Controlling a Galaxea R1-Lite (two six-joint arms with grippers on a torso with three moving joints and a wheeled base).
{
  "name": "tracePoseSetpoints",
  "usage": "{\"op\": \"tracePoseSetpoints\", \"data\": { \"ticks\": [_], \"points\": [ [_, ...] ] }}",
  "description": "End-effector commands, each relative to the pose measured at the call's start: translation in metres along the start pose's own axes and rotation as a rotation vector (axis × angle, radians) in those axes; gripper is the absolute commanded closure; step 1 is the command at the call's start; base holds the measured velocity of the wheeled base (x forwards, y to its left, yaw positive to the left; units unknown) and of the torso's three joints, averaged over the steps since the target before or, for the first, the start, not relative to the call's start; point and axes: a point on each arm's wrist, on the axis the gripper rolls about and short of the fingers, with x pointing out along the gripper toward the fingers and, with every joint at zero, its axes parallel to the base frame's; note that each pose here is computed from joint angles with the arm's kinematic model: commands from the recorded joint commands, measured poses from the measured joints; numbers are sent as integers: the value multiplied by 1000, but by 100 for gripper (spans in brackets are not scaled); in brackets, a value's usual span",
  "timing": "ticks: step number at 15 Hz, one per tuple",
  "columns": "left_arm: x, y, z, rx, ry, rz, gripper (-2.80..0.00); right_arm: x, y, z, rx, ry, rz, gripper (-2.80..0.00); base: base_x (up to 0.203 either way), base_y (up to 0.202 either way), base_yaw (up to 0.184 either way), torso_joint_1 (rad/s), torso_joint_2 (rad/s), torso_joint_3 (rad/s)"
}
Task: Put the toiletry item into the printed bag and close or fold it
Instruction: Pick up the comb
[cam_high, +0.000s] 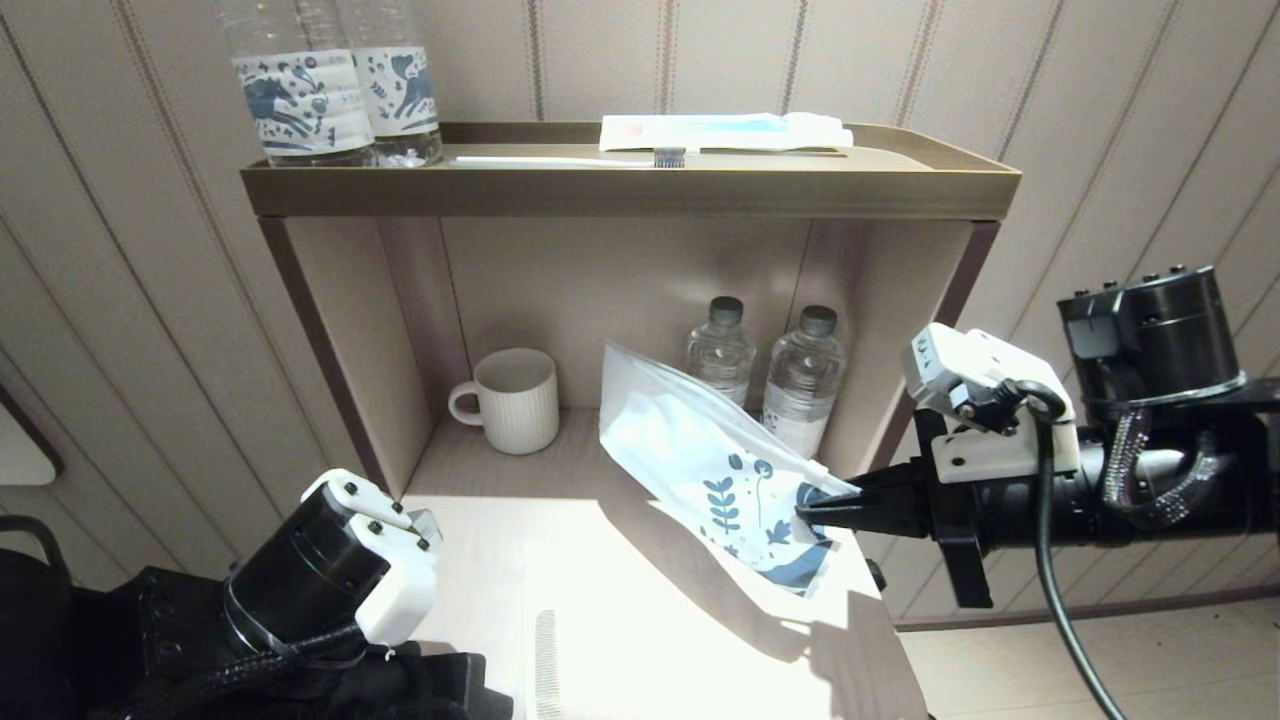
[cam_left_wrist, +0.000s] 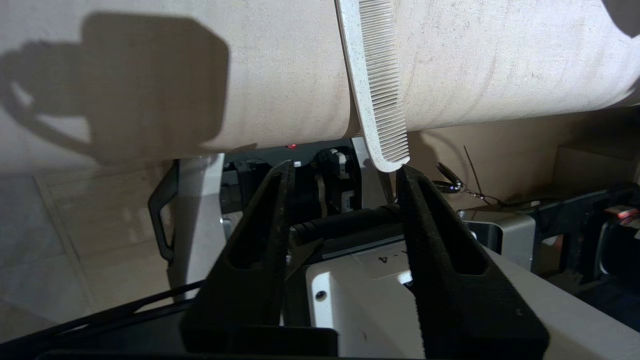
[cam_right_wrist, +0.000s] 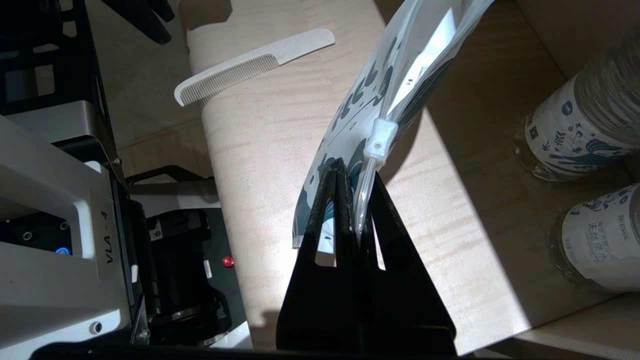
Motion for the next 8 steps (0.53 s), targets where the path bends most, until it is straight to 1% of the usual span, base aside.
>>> {"op": "tracePoseSetpoints", "data": {
  "ticks": [1, 4, 6, 7, 8],
  "points": [
    [4, -1, -4, -14, 22, 6, -280, 0, 0, 0, -4, -2, 5, 0, 0, 0, 0, 0, 0, 0],
    [22, -5, -11, -29, 93, 31, -280, 0, 0, 0, -5, -4, 2, 0, 0, 0, 0, 0, 0, 0],
    [27, -9, -10, -31, 128, 1, -280, 0, 0, 0, -5, -4, 2, 0, 0, 0, 0, 0, 0, 0],
    [27, -13, -8, -43, 146, -25, -280, 0, 0, 0, -4, -3, 3, 0, 0, 0, 0, 0, 0, 0],
    [27, -15, -8, -68, 169, -48, -280, 0, 0, 0, -5, -4, 2, 0, 0, 0, 0, 0, 0, 0]
  ]
}}
